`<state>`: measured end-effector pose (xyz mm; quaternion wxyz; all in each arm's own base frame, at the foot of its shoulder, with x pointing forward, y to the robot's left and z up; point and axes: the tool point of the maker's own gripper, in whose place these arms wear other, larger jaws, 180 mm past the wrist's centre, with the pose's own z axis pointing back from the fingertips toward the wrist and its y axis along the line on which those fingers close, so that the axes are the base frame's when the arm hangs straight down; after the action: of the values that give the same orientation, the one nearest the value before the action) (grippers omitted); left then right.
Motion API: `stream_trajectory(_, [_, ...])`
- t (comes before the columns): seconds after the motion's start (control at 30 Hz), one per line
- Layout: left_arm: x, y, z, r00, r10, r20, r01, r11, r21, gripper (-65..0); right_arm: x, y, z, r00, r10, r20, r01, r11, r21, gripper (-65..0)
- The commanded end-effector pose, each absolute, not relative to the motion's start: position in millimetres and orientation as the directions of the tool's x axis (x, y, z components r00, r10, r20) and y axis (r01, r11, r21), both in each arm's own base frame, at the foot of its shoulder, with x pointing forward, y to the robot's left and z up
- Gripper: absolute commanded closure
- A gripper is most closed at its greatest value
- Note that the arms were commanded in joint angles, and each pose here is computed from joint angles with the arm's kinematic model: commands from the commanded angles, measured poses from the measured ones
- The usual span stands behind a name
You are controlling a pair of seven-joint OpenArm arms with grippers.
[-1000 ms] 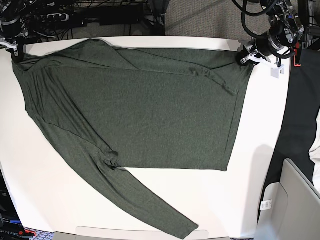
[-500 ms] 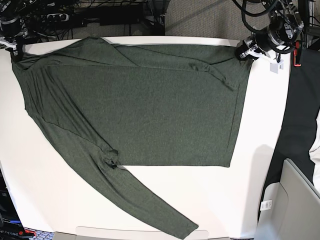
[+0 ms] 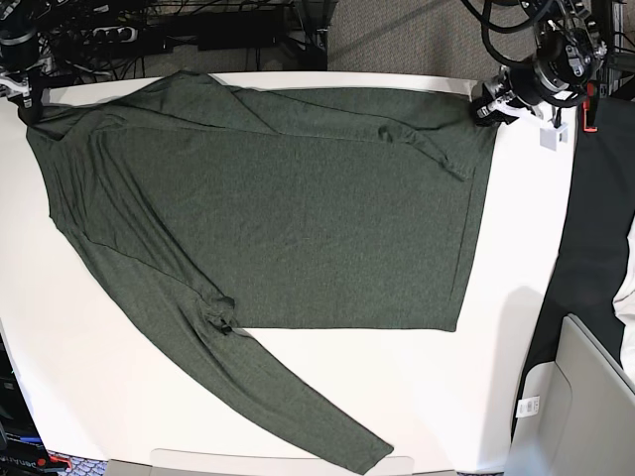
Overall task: Fold the T-shirt properly
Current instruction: 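Open both grippers and lift them off the shoulder corners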
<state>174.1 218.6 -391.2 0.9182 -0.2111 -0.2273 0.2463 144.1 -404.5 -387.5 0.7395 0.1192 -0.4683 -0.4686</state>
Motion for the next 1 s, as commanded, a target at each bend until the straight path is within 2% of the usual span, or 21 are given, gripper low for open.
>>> stream_trajectory(0.0, [176.5,217.6,-384.3,0.778,0.536,0.326,-0.336,0.795,-0.506,-14.8,139.1,-412.5,-380.5,0.135,-0.785,0.605,0.594,0.553,0.584,-18.6])
stream_trajectory(0.23, [171.4,220.2,-382.6,0.784,0.528,0.325,-0.336,0.803,-0.493,-16.7,124.1,-414.5,-372.0,0.15,-0.759,0.634,0.61,0.576,0.545,-18.6])
stream_trajectory(0.47, [178.6,223.8,-361.5,0.764,0.507,0.399,-0.3,0.827,-0.476,-16.6,99.6,-428.4,-358.5,0.11,-0.746,0.657,0.633,0.562,0.532,-18.6])
stream_trajectory(0.7, [190.7,232.6,-348.5,0.734,0.511,0.448,-0.292,0.833,-0.471,-16.6,103.0,-429.8,-353.0,0.099,-0.74,0.666,0.622,0.568,0.539,-18.6])
stream_trajectory(0.97, [238.1,228.8,-322.3,0.679,0.505,0.533,-0.219,0.832,-0.509,-16.8,138.8,-434.6,-294.5,0.112,-0.596,0.795,0.548,0.705,0.451,-18.6])
